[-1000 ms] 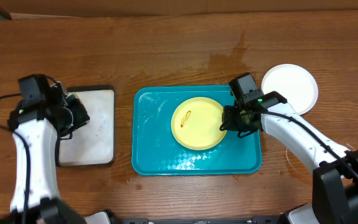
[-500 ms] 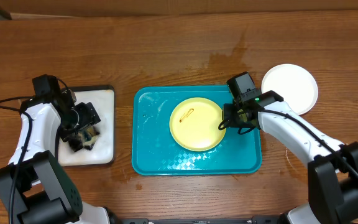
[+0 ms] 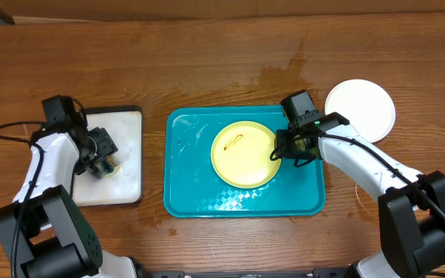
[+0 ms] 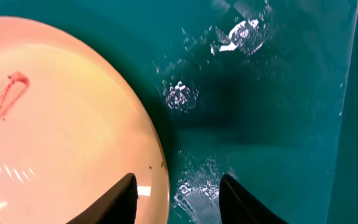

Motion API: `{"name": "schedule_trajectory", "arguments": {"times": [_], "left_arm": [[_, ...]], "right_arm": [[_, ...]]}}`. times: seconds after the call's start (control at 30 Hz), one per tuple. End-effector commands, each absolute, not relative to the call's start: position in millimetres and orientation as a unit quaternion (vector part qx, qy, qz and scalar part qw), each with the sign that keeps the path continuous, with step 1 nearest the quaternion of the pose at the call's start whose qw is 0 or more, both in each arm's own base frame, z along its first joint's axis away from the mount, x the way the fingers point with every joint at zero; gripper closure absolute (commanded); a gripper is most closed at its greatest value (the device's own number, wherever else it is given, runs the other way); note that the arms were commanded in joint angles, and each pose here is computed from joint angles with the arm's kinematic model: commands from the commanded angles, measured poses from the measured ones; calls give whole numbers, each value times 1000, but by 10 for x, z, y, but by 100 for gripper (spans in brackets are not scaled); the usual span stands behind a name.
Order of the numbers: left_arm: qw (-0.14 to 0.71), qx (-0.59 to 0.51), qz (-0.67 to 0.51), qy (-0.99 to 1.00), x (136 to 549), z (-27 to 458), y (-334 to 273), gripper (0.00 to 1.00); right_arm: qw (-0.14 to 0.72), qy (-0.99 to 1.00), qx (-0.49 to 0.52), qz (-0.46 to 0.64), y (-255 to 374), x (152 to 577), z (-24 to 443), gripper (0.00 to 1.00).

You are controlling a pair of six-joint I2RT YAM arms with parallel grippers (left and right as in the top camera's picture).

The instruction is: Clean dirty plates on tray and stack at the side

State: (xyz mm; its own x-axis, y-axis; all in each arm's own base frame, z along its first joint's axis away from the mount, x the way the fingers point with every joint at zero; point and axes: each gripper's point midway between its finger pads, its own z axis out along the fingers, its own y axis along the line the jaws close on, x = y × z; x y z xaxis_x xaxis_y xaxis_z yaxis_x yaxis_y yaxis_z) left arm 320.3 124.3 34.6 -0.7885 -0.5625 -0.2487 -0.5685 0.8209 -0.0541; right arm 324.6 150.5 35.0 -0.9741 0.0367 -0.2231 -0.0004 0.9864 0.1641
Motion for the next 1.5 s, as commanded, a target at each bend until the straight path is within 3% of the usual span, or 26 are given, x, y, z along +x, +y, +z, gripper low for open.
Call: {"name": "schedule_trajectory", "arguments": {"times": [0.0, 0.1, 0.17, 0.23, 0.3, 0.37, 0.4, 0.43, 0.47, 0.53, 0.63, 0.8, 0.87, 1.0, 1.1, 1.17, 1.23, 1.37, 1.47], "left_arm": [[119, -307, 22, 944, 3131, 228, 1249, 41], [119, -307, 23, 944, 3117, 202, 1245, 43], [123, -307, 22, 944, 3137, 197, 1251, 51], [126, -307, 23, 943, 3154, 196, 1258, 67], [128, -307, 23, 943, 3166, 189, 1262, 71], [128, -307, 23, 943, 3178, 167, 1268, 66], [128, -306, 23, 943, 3180, 156, 1268, 57], [127, -306, 23, 943, 3182, 146, 1269, 40], [126, -306, 23, 943, 3183, 136, 1270, 33], [127, -306, 23, 943, 3191, 125, 1273, 28], [132, -306, 23, 942, 3217, 129, 1283, 32], [141, -296, 24, 944, 3252, 110, 1268, 37], [143, -294, 24, 945, 3252, 74, 1257, 38], [147, -291, 10, 945, 3260, 39, 1204, 62], [155, -275, -8, 949, 3314, 50, 1149, 70], [161, -264, -20, 951, 3351, 60, 1111, 67], [164, -261, -28, 951, 3373, 68, 1087, 61], [163, -261, -28, 951, 3372, 67, 1087, 58], [162, -261, -28, 951, 3366, 65, 1086, 58]], "right_arm": [[118, 990, 12, 78, 1497, 3246, 324, 55], [126, 990, 14, 59, 1430, 3269, 313, 55], [126, 990, 15, 56, 1420, 3269, 312, 54], [118, 992, 15, 53, 1403, 3228, 300, 40], [107, 993, 15, 50, 1388, 3179, 287, 32], [106, 993, 10, 48, 1381, 3172, 285, 27], [108, 993, 9, 46, 1376, 3179, 286, 24], [110, 993, 8, 45, 1375, 3188, 288, 23], [112, 993, 1, 46, 1381, 3198, 291, 23], [117, 992, -1, 47, 1389, 3219, 296, 23], [127, 990, 0, 52, 1412, 3269, 311, 23], [131, 990, 0, 55, 1428, 3298, 296, 46], [126, 991, 0, 54, 1426, 3284, 267, 47], [108, 992, -3, 66, 1476, 3242, 193, 45], [87, 992, -5, 85, 1543, 3170, 152, 42], [70, 993, -6, 91, 1555, 3092, 145, 42], [50, 995, -2, 91, 1541, 3011, 157, 52], [2, 996, 47, 78, 1473, 2809, 159, 65], [-17, 993, 90, 73, 1453, 2723, 135, 68]]}}
